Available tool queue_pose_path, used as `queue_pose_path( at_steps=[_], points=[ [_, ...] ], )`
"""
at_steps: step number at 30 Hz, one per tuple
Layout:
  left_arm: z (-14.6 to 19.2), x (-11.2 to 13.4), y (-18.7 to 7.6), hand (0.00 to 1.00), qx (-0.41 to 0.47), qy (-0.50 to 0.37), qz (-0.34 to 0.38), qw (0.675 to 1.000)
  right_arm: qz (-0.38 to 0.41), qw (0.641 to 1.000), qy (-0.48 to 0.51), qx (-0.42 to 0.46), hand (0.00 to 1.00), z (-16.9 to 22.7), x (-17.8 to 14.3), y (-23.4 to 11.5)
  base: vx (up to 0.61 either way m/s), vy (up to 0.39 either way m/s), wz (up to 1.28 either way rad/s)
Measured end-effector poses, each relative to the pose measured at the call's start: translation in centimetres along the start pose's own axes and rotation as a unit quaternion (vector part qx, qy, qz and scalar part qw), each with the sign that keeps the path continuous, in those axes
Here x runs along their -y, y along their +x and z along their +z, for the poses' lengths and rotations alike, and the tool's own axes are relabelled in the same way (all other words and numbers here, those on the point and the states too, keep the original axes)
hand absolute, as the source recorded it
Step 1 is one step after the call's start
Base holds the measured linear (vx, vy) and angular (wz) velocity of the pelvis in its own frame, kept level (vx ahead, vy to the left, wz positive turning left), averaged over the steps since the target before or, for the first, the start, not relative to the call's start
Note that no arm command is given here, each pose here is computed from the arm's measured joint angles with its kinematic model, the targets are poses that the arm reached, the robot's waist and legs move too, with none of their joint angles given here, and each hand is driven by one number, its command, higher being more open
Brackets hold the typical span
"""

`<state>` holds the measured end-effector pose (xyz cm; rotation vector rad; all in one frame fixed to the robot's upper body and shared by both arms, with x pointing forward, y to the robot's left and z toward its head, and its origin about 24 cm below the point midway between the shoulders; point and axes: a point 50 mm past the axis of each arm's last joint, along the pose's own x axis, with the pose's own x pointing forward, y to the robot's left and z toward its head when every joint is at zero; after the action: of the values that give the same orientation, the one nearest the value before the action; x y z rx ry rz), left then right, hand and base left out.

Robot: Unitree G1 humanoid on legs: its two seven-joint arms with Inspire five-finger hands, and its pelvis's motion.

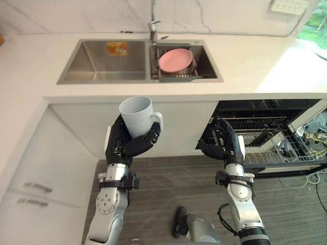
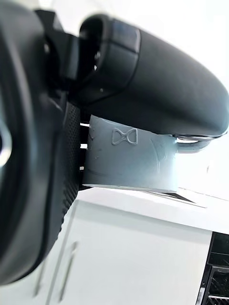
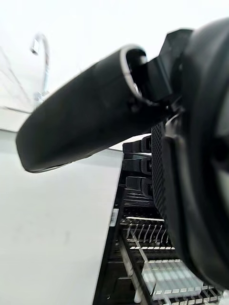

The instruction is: Walk over to the sink, pick up the cup, carry it to the dishwasher, place the cup inside the dishwasher, then close the dishwasher door

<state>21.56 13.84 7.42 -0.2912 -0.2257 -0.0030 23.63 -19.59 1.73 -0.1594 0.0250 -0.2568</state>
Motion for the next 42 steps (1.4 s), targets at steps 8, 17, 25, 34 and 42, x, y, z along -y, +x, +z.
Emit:
queue_pose_path(
  at_steps=[8,17,25,34,42],
  points=[
    [-0.4,0.7,0.4,0.3,-0.004,-0.009,-0.008,1.0,-0.028,0.999,0.009,0.04,0.9,1.7,1.3,-1.0,0.38,0.015,-0.63],
    [0.1,-0.1,0.8,0.3,0.008,0.018,0.006,1.0,-0.01,0.999,0.018,0.028,0.9,1.2,1.0,-2.0,0.16,0.187,-0.75],
    [0.7,-1.1,1.1,0.3,0.021,0.041,0.017,0.999,0.081,0.99,0.067,0.096,0.9,4.6,-1.2,-2.1,0.0,0.067,-0.7],
    [1.9,-1.3,4.0,0.3,0.058,0.078,0.018,0.995,0.207,0.954,0.166,0.141,0.9,7.6,-4.4,-2.5,-0.08,0.025,-0.43],
    [0.6,-1.6,4.0,0.3,0.03,0.081,0.027,0.996,0.228,0.937,0.216,0.154,0.9,8.5,-4.7,-2.4,-0.01,-0.01,0.01]
  ],
)
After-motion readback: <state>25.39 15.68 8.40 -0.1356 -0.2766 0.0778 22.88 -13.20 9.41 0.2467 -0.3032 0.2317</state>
